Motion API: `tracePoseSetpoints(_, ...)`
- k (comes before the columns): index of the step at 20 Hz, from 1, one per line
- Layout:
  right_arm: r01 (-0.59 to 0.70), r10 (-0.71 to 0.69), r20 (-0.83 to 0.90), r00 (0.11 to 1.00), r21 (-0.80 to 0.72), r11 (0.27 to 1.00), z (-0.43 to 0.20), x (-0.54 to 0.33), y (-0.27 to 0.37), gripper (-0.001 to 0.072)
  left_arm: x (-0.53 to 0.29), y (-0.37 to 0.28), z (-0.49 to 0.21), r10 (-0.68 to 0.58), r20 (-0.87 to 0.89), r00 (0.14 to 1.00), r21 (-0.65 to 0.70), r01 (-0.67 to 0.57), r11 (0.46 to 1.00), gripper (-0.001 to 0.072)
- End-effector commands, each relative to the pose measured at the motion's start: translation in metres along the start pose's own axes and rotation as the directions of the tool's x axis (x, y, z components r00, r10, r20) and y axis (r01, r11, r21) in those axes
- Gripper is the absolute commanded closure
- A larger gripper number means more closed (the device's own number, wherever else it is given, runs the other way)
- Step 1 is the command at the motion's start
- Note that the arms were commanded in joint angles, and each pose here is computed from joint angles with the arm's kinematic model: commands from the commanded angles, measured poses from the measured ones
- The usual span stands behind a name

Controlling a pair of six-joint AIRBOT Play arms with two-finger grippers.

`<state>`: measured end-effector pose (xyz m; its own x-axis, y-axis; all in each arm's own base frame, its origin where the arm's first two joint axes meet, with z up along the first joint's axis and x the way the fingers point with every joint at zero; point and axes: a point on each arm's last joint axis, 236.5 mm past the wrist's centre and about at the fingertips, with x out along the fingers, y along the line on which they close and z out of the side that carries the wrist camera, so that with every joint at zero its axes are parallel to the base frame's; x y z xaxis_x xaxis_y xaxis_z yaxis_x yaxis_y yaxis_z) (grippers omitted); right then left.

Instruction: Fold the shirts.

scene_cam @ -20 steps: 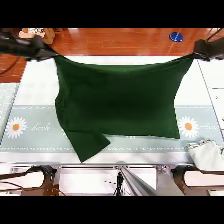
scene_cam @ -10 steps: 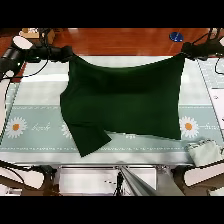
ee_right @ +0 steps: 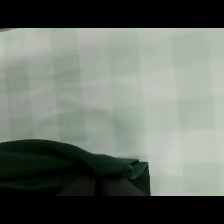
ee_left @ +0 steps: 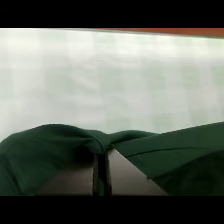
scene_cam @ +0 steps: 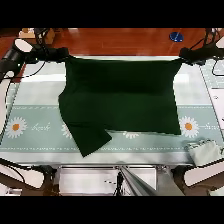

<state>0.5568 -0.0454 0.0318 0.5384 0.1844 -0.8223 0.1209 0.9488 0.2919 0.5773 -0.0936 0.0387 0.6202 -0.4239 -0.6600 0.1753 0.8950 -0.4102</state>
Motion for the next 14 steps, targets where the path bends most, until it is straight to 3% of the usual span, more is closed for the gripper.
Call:
tracePoseSetpoints(1,0.002,-0.002,-0.101,0.995,0.001,1.000,-0.024,0.000,-0.001,0.0678,0.014,0.000,-0.028,-0.012,-0.099,0.995,-0.005,0.011,1.000,0.0685)
tracePoseSetpoints(7,-0.018,-0.003,-0.371,0.929,-0.054,0.998,-0.088,-0.019,0.000,0.0678,-0.017,-0.002,-0.073,-0.012,-0.314,0.949,0.032,0.023,0.999,0.0686)
tracePoseSetpoints(9,-0.021,-0.001,-0.402,0.916,-0.050,0.999,-0.095,-0.021,0.000,0.0678,-0.026,-0.010,-0.099,-0.037,-0.423,0.905,0.007,0.044,0.999,0.0686)
tracePoseSetpoints(14,0.011,-0.015,-0.430,0.903,-0.013,1.000,-0.102,-0.013,-0.007,0.0678,-0.020,0.012,-0.135,0.051,-0.543,0.838,0.009,-0.055,0.998,0.0686)
